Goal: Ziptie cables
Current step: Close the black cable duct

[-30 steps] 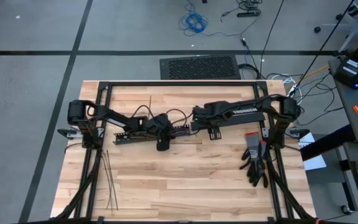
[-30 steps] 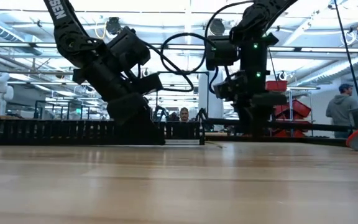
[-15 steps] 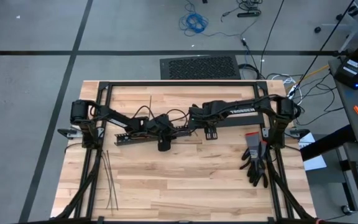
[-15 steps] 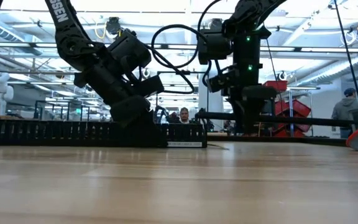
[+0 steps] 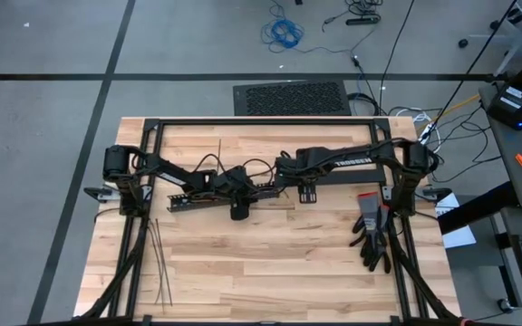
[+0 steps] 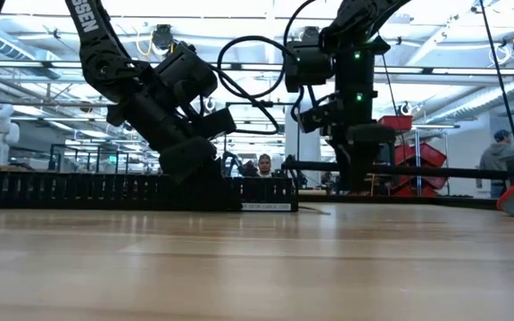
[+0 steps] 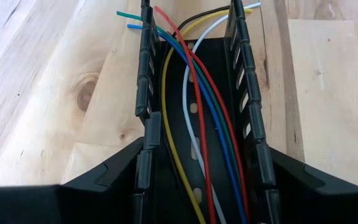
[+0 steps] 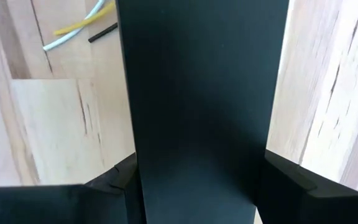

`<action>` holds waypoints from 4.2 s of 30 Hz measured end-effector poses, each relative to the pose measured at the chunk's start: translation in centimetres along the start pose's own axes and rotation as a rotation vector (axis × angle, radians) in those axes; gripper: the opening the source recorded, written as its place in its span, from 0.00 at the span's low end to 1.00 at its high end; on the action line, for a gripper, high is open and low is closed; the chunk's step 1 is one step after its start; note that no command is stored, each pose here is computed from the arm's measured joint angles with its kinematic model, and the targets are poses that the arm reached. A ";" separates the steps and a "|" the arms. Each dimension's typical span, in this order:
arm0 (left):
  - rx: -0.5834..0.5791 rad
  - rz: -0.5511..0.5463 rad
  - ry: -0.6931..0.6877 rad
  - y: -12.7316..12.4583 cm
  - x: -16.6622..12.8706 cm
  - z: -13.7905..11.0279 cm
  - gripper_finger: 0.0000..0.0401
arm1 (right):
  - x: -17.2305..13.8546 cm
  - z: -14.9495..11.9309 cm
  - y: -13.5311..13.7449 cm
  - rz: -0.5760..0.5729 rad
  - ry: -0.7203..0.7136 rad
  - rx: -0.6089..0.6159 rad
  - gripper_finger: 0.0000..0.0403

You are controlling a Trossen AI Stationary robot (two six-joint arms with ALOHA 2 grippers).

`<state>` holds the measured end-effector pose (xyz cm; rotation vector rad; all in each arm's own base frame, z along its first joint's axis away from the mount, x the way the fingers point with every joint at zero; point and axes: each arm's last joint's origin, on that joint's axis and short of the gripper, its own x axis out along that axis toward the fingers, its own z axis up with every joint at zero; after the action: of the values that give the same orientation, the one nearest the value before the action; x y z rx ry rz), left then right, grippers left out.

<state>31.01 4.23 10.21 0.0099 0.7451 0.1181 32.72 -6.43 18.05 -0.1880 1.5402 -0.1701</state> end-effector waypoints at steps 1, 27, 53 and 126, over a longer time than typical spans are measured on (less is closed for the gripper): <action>0.000 0.000 0.000 0.0 0.0 0.0 0.63 | 0.1 0.0 0.1 -0.005 0.006 -0.003 0.52; 0.004 0.013 0.007 0.0 0.0 -0.1 0.63 | 0.4 1.4 1.5 -0.006 0.109 -0.027 0.52; 0.002 0.019 -0.003 0.1 0.0 -0.1 0.63 | 1.9 1.7 2.8 -0.045 0.179 -0.046 0.52; -0.027 0.050 -0.031 0.2 0.0 0.3 0.63 | 4.1 5.1 2.7 -0.098 0.357 -0.082 0.55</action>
<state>31.19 4.41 10.38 0.0045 0.7124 0.1758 37.91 -4.69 13.54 -0.3104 1.8959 -0.2269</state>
